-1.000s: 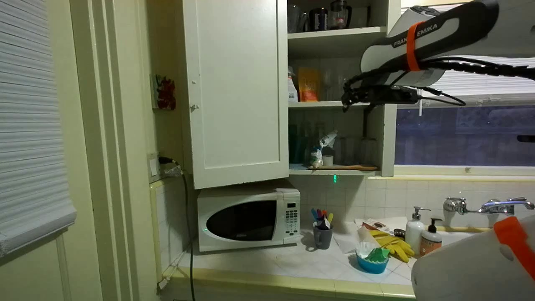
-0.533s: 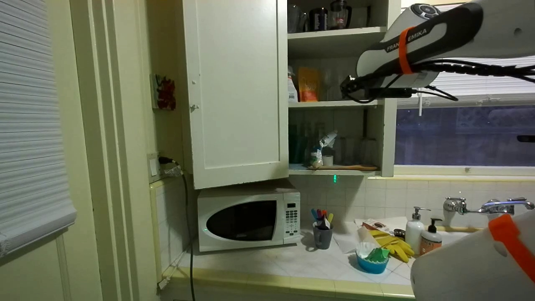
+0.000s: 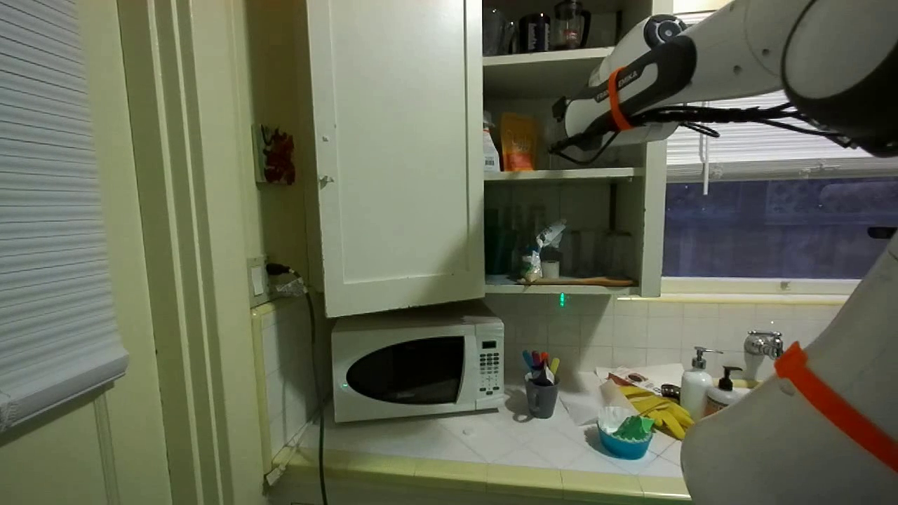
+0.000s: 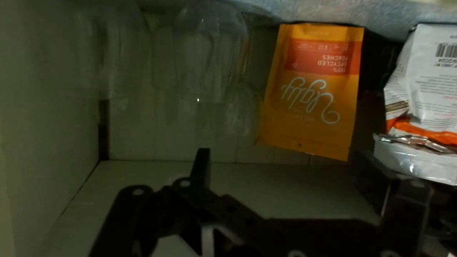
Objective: Move the orange packet to the bottom shelf
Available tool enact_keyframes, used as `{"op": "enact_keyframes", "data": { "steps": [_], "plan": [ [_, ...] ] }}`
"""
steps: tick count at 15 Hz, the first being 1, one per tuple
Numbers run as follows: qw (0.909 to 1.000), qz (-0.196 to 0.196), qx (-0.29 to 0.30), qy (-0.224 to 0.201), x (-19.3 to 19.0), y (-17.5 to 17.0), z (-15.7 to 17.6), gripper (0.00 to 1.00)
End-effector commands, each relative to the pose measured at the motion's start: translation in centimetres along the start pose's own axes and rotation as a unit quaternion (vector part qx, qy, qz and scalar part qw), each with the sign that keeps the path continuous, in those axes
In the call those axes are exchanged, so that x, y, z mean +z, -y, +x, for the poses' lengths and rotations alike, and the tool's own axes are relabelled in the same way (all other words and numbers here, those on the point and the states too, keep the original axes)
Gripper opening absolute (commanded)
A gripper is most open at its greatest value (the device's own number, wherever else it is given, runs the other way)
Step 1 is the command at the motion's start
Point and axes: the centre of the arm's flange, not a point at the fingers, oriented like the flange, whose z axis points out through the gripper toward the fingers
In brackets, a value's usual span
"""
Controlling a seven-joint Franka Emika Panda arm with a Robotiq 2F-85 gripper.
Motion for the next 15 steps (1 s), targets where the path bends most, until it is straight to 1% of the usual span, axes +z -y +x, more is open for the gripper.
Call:
{"op": "enact_keyframes", "data": {
  "steps": [1, 4, 5, 10, 14, 15],
  "plan": [
    [1.0, -0.005, -0.004, -0.001, 1.0, 0.2, 0.4, 1.0],
    [0.9999, -0.012, -0.008, -0.002, 2.8, 0.2, 0.8, 1.0],
    [0.9998, -0.018, -0.004, -0.002, 3.5, 0.9, 0.7, 1.0],
    [0.9998, -0.012, -0.013, 0.01, 7.2, 4.0, 0.2, 1.0],
    [0.9997, -0.018, -0.006, 0.017, 10.5, 4.3, -0.1, 1.0],
    [0.9998, -0.005, -0.012, 0.018, 7.9, 3.3, -0.9, 1.0]
  ]
}}
